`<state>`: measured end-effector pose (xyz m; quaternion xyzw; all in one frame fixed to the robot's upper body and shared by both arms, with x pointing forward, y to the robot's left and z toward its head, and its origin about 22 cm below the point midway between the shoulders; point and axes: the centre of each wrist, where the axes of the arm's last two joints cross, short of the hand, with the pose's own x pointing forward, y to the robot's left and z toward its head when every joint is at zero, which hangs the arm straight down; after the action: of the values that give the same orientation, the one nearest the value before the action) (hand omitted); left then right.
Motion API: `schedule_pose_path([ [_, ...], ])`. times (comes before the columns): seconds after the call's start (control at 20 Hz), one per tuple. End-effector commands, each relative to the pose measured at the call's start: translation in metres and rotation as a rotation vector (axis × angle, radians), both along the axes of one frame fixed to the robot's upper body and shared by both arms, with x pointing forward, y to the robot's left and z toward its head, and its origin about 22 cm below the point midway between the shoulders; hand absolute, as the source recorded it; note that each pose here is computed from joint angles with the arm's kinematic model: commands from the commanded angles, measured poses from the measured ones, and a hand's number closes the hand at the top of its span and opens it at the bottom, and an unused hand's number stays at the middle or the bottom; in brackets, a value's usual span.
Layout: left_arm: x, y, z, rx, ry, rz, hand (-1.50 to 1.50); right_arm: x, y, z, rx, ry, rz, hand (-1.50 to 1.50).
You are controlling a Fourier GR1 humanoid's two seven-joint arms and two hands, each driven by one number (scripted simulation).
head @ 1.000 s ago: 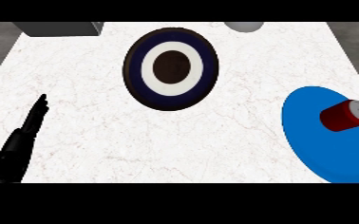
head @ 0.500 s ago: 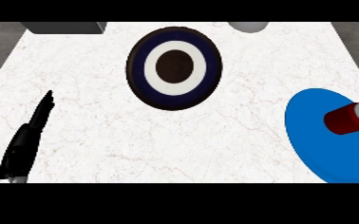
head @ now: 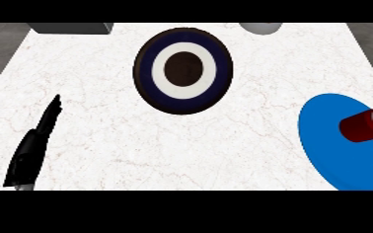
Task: Pick the can from the plate and place it in the plate
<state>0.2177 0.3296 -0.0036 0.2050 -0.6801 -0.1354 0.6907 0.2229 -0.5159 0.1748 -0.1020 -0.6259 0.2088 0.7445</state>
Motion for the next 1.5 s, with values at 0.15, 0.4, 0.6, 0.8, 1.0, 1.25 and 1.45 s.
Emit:
schedule_pose_path([
  [0.15, 0.000, -0.012, 0.001, 0.015, -0.010, 0.013, 0.00, 0.028, 0.007, -0.013, -0.148, 0.162, 0.104, -1.50],
  [0.4, 0.004, 0.002, 0.018, -0.002, -0.010, -0.012, 0.00, 0.041, -0.001, -0.035, -0.227, 0.215, 0.168, -1.50],
  [0.6, -0.012, 0.017, -0.007, 0.006, -0.006, 0.011, 0.00, 0.051, 0.010, -0.058, -0.228, 0.221, 0.216, -1.50],
  [0.8, 0.008, -0.002, 0.001, -0.003, -0.006, -0.004, 0.00, 0.072, 0.017, -0.053, -0.230, 0.232, 0.250, -1.50],
  [1.0, -0.009, 0.008, 0.009, -0.016, -0.011, 0.011, 0.00, 0.053, 0.004, -0.066, -0.218, 0.260, 0.291, -1.50],
  [1.25, -0.006, 0.003, -0.015, 0.000, 0.002, 0.019, 0.00, 0.066, 0.021, -0.086, -0.239, 0.280, 0.306, -1.50],
  [1.45, 0.013, 0.004, -0.001, 0.000, -0.004, 0.017, 0.00, 0.073, 0.032, -0.091, -0.264, 0.281, 0.317, -1.50],
])
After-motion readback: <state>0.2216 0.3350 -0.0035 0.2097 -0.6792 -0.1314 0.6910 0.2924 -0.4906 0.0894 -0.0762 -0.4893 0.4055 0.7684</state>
